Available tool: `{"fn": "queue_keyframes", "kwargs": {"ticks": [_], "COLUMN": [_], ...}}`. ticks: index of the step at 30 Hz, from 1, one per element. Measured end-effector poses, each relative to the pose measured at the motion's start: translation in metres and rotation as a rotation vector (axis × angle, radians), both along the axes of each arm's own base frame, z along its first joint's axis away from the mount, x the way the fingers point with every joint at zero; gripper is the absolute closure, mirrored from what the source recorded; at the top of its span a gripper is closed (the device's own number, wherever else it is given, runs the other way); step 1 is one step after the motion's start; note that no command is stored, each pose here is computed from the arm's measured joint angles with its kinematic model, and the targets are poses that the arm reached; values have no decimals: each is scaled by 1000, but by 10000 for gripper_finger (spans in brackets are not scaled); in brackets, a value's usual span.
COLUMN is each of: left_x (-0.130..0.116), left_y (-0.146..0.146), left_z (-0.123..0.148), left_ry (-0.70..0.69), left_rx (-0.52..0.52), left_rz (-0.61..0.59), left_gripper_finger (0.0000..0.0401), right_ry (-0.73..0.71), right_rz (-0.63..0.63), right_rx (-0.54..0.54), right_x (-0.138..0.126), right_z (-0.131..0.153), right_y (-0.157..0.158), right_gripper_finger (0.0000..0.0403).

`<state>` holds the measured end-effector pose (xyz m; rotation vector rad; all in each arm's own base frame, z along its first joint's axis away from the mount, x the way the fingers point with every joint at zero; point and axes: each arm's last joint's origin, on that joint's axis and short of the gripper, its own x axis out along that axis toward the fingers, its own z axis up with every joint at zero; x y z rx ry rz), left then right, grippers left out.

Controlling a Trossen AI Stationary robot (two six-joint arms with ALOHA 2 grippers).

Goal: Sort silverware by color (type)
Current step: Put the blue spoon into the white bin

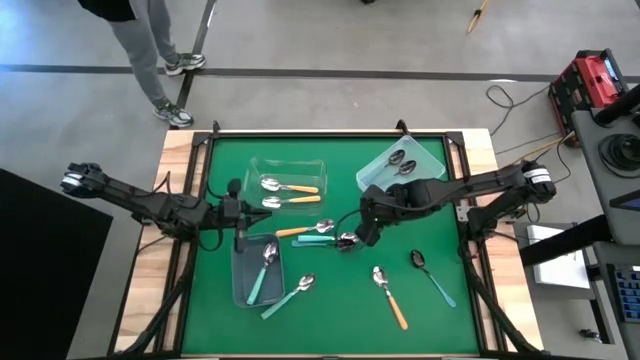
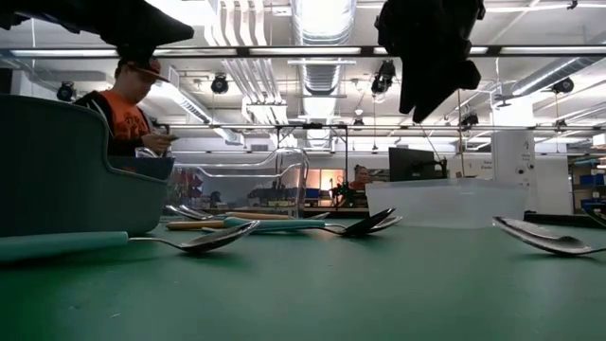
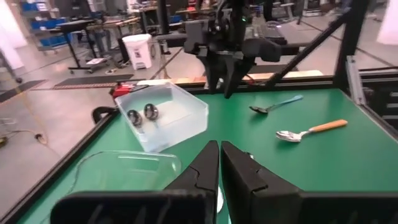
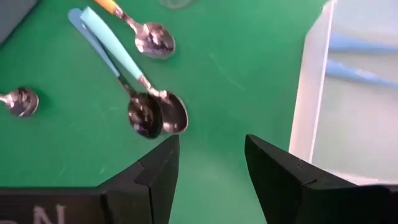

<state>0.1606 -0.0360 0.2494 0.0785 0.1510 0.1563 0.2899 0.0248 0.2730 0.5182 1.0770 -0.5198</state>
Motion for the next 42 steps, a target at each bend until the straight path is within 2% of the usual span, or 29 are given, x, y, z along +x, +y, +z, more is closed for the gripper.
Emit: {"fn": "queue_keyframes", "kwargs": {"ticks": [4,13,17,21,28,36,42], "left_x": [0,1,1,1,2,3,3], "left_y": [0,2,1,2,4,4,4], "left_z": [-1,2,1,1,11,30,39], "left_ry": [8,0,3,-2,-27,-62,-76], "left_rx": [33,50,30,33,114,153,199], "left_rz": [5,47,51,64,136,140,141], "left_gripper_finger": [401,401,401,401,401,401,401], "right_ry": [-3,-171,-148,-82,51,184,317], "right_rz": [3,80,68,37,-16,-42,-107], "right_rx": [49,-60,-67,-11,99,225,320], "right_x": [2,18,15,9,-2,-17,-36], "right_z": [4,32,33,29,17,-1,-27], "right_y": [-9,-44,-53,-51,-25,20,52], "right_gripper_finger": [229,229,229,230,230,229,229]}}
